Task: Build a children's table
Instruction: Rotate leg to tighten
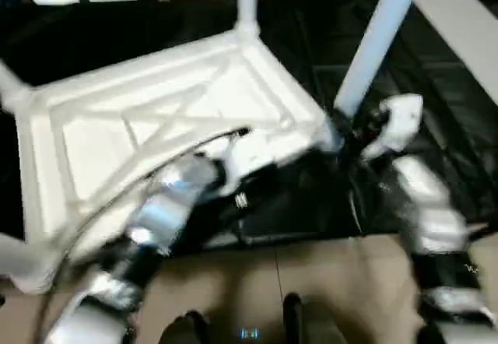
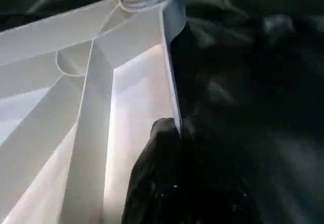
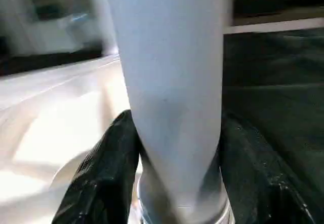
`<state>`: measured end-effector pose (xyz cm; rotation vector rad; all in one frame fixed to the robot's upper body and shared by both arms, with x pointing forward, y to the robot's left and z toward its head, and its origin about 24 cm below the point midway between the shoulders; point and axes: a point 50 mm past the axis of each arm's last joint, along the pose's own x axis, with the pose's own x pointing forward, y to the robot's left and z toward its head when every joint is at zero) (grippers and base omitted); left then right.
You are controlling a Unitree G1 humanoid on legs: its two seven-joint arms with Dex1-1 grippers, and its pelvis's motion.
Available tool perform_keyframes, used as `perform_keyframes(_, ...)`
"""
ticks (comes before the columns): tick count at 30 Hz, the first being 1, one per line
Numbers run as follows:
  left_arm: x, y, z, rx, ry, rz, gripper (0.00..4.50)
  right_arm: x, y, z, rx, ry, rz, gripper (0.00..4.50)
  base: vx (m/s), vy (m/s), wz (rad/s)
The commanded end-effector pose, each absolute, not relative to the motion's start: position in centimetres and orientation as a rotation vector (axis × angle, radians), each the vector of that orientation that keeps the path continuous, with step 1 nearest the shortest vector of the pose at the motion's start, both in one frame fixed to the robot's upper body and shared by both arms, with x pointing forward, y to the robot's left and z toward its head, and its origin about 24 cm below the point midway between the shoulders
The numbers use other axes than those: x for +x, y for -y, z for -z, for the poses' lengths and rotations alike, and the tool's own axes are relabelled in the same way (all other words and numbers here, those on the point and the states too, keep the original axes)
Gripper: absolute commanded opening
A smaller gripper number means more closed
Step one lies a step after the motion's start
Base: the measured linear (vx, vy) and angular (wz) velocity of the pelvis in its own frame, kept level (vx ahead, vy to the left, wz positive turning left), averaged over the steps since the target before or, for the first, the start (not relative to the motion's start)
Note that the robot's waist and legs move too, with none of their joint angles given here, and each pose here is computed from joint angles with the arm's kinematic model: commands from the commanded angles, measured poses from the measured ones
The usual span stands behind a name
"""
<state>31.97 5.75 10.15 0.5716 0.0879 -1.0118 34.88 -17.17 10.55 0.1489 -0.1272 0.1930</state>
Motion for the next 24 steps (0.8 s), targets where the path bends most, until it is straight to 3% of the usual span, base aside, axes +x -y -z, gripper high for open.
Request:
perform_keyframes(1,28.8,-2.1,-8.4,0.554,-0.078,1.279,0.0,34.2,21.8,-5.7,0.239,-0.085,0.203,1.91,0.0,0.0,0.0)
perform_keyframes(3,28.7,-1.5,-8.3,0.558,-0.067,1.3,0.0,34.6,20.7,-5.8,0.251,-0.055,0.262,1.91,0.0,0.0,0.0)
perform_keyframes(5,29.0,-2.3,-8.2,0.591,-0.077,1.287,0.0,35.0,19.3,-6.2,0.283,-0.031,0.175,1.91,0.0,0.0,0.0)
perform_keyframes(7,29.5,-3.9,-8.2,0.611,-0.095,1.254,0.0,35.3,18.0,-7.7,0.239,0.041,-0.044,1.91,0.0,0.0,0.0)
perform_keyframes(9,29.6,-5.6,-8.1,0.633,-0.102,1.263,0.0,34.4,17.5,-9.5,0.104,0.115,-0.349,1.91,0.0,0.0,0.0)
perform_keyframes(10,29.6,-5.6,-8.1,0.633,-0.102,1.263,0.0,34.4,17.5,-9.5,0.104,0.115,-0.349,1.91,0.0,0.0,0.0)
perform_keyframes(11,29.7,-6.1,-8.1,0.639,-0.113,1.257,0.0,34.0,17.7,-9.7,0.063,0.116,-0.41,2.47,0.0,0.0,0.0)
perform_keyframes(12,29.8,-6.7,-8.0,0.647,-0.118,1.251,0.0,33.5,18.0,-9.9,0.029,0.111,-0.476,2.6,0.0,0.0,0.0)
perform_keyframes(18,29.7,-8.5,-9.6,0.566,-0.019,1.273,0.0,30.5,21.8,-12.1,-0.06,0.092,-0.728,3.05,0.0,0.0,0.0)
perform_keyframes(20,29.6,-8.5,-9.9,0.546,-0.001,1.28,0.0,30.3,22.1,-12.3,-0.067,0.095,-0.739,3.37,0.0,0.0,0.0)
perform_keyframes(23,28.9,-7.6,-11.8,0.402,0.096,1.331,0.0,29.2,22.6,-13.0,-0.074,0.092,-0.795,3.49,0.0,0.0,0.0)
perform_keyframes(24,28.9,-7.5,-12.0,0.382,0.103,1.334,0.2,29.2,22.7,-13.1,-0.077,0.094,-0.796,3.52,0.0,0.0,0.0)
